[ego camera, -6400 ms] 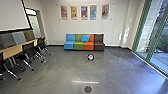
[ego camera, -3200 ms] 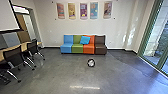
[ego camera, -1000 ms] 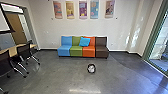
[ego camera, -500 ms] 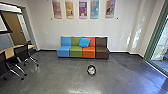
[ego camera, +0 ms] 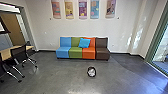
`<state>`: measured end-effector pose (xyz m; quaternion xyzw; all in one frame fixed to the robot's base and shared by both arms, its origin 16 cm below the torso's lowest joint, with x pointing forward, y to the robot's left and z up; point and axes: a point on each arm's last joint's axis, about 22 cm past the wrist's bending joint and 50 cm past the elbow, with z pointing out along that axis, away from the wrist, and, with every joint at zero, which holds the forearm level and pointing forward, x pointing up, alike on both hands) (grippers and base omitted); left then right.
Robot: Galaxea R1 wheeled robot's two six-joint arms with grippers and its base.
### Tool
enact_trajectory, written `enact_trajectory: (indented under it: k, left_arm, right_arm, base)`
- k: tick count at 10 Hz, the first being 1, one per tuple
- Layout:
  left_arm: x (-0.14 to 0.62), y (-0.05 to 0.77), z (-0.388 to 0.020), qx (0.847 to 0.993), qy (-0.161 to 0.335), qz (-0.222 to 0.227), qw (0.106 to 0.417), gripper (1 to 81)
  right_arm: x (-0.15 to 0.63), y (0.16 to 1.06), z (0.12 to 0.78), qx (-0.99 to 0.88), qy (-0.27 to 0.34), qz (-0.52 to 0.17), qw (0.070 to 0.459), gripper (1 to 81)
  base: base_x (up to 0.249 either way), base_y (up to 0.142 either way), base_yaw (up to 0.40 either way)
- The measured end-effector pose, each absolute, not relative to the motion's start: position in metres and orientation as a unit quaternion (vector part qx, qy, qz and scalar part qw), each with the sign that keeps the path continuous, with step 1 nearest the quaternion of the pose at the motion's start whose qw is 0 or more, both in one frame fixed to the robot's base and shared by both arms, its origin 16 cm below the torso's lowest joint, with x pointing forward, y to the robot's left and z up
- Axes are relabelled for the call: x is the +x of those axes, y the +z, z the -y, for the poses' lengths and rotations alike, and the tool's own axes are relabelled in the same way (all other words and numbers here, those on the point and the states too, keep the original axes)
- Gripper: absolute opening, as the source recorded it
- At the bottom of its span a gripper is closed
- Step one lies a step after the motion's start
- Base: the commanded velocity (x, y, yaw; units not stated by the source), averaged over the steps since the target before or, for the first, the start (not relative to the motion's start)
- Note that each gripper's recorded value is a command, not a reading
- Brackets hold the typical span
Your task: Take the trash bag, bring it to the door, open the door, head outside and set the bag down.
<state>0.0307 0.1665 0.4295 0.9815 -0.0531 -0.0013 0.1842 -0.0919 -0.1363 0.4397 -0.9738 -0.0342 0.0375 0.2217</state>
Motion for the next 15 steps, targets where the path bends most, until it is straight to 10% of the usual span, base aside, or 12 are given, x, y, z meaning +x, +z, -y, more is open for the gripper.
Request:
enact_trajectory:
  k: [15]
  left_arm:
    - [0.0289,0.4296,-0.1645,0.981,-0.002,0.053,0.185,81.1]
  right_arm:
    - [-0.0919,0.4396,0.1353,-0.974,0.037,0.034,0.222,81.1]
  base:
    - [0.168,0.0,0.0]
